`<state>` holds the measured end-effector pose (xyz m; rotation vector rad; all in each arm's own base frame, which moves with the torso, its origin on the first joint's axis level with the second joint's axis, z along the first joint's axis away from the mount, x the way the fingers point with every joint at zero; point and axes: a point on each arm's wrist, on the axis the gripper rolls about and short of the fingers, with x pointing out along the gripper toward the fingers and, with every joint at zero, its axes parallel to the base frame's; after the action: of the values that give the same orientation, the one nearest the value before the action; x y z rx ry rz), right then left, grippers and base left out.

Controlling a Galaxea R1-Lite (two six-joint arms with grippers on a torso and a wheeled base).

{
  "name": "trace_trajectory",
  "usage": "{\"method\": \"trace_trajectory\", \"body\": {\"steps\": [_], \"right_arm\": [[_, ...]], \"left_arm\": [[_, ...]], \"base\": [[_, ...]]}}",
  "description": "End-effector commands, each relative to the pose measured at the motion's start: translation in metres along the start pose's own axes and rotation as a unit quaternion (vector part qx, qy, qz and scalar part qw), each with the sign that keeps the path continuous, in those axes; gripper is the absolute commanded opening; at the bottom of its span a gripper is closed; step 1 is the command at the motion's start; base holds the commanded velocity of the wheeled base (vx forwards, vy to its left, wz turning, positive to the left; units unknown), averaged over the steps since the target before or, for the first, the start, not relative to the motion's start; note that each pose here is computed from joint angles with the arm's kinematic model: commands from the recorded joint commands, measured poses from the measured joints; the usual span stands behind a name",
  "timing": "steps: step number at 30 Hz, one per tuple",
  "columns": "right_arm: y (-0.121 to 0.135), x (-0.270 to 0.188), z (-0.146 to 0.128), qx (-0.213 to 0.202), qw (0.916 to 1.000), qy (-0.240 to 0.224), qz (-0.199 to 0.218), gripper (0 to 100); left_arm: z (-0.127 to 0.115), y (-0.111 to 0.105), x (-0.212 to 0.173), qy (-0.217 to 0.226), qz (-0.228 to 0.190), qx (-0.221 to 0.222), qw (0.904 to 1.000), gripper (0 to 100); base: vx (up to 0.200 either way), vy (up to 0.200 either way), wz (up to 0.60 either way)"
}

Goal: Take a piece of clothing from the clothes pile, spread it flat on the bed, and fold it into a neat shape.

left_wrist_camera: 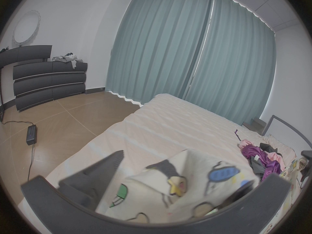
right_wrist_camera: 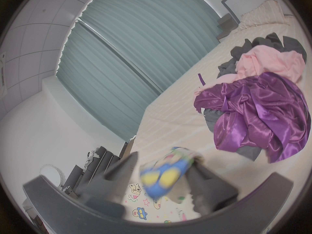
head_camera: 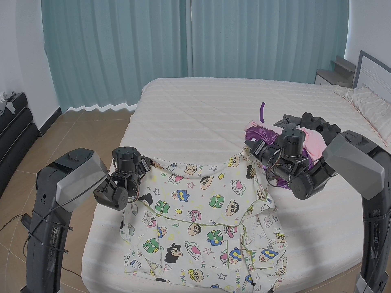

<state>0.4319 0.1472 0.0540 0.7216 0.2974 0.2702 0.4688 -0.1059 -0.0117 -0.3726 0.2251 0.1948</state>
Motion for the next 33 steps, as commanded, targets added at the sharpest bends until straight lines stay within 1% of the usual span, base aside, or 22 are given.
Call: {"method": "trace_trajectory", "body": {"steps": [1, 2, 3, 4, 5, 7, 10, 12, 14, 15, 17, 21, 23, 24, 26, 29, 31, 33], "right_arm": [[-0.011, 0.019, -0.012, 0.015, 0.9997, 0.012, -0.015, 100], [-0.008, 0.027, -0.006, 0.038, 0.9989, -0.016, -0.021, 100], [-0.005, 0.032, -0.003, 0.055, 0.9976, -0.034, -0.023, 100], [-0.005, 0.033, -0.002, 0.058, 0.9974, -0.036, -0.023, 100], [-0.006, 0.038, 0.000, 0.073, 0.9957, -0.048, -0.031, 100], [-0.010, 0.040, 0.002, 0.076, 0.9949, -0.045, -0.049, 100], [-0.017, 0.041, 0.008, 0.080, 0.9938, -0.051, -0.057, 100], [-0.024, 0.041, 0.012, 0.082, 0.9930, -0.052, -0.068, 100], [-0.028, 0.041, 0.010, 0.081, 0.9928, -0.049, -0.073, 100], [-0.033, 0.043, 0.006, 0.081, 0.9924, -0.042, -0.083, 100], [-0.034, 0.042, 0.007, 0.082, 0.9922, -0.041, -0.085, 100], [-0.039, 0.034, 0.011, 0.080, 0.9911, -0.035, -0.100, 100], [-0.039, 0.034, 0.011, 0.080, 0.9911, -0.035, -0.100, 100], [-0.041, 0.018, 0.019, 0.082, 0.9898, -0.022, -0.115, 100], [-0.044, 0.006, 0.022, 0.080, 0.9893, -0.012, -0.122, 100], [-0.060, -0.032, 0.029, 0.055, 0.9885, 0.029, -0.138, 100], [-0.071, -0.055, 0.029, 0.037, 0.9876, 0.051, -0.144, 100], [-0.078, -0.077, 0.023, 0.020, 0.9863, 0.068, -0.149, 100]], "left_arm": [[-0.005, 0.008, 0.013, -0.001, 0.012, -0.001, 0.9999, 100], [-0.001, 0.011, 0.017, -0.012, 0.021, -0.005, 0.9997, 100], [0.001, 0.014, 0.020, -0.017, 0.027, -0.007, 0.9995, 100], [0.001, 0.015, 0.020, -0.018, 0.028, -0.008, 0.9994, 100], [0.003, 0.020, 0.023, -0.023, 0.037, -0.009, 0.9990, 100], [0.008, 0.026, 0.026, -0.028, 0.044, -0.012, 0.9986, 100], [0.013, 0.035, 0.030, -0.032, 0.054, -0.014, 0.9979, 100], [0.016, 0.043, 0.034, -0.031, 0.063, -0.004, 0.9975, 100], [0.016, 0.047, 0.036, -0.029, 0.069, 0.000, 0.9972, 100], [0.018, 0.051, 0.040, -0.030, 0.073, 0.000, 0.9969, 100], [0.022, 0.051, 0.044, -0.036, 0.074, -0.002, 0.9966, 100], [0.025, 0.051, 0.043, -0.029, 0.077, 0.000, 0.9966, 100], [0.025, 0.051, 0.043, -0.029, 0.077, 0.000, 0.9966, 100], [0.036, 0.049, 0.037, -0.035, 0.077, -0.007, 0.9964, 100], [0.043, 0.051, 0.028, -0.031, 0.080, -0.008, 0.9963, 100], [0.066, 0.051, -0.005, -0.030, 0.075, -0.044, 0.9957, 100], [0.078, 0.046, -0.032, -0.030, 0.061, -0.077, 0.9947, 100], [0.083, 0.046, -0.059, -0.012, 0.038, -0.091, 0.9951, 100]], "base": [[0.000, 0.000, 0.00], [0.000, 0.000, 0.00], [0.000, 0.000, 0.00], [0.000, 0.000, 0.00], [0.000, 0.000, 0.00], [0.000, 0.000, 0.00], [0.000, 0.000, 0.00], [0.000, 0.000, 0.00], [0.000, 0.000, 0.00], [0.000, 0.000, 0.00], [0.000, 0.000, 0.00], [0.000, 0.000, 0.00], [0.000, 0.000, 0.00], [0.000, 0.000, 0.00], [0.000, 0.000, 0.00], [0.000, 0.000, 0.00], [0.000, 0.000, 0.00], [0.000, 0.000, 0.00]]}}
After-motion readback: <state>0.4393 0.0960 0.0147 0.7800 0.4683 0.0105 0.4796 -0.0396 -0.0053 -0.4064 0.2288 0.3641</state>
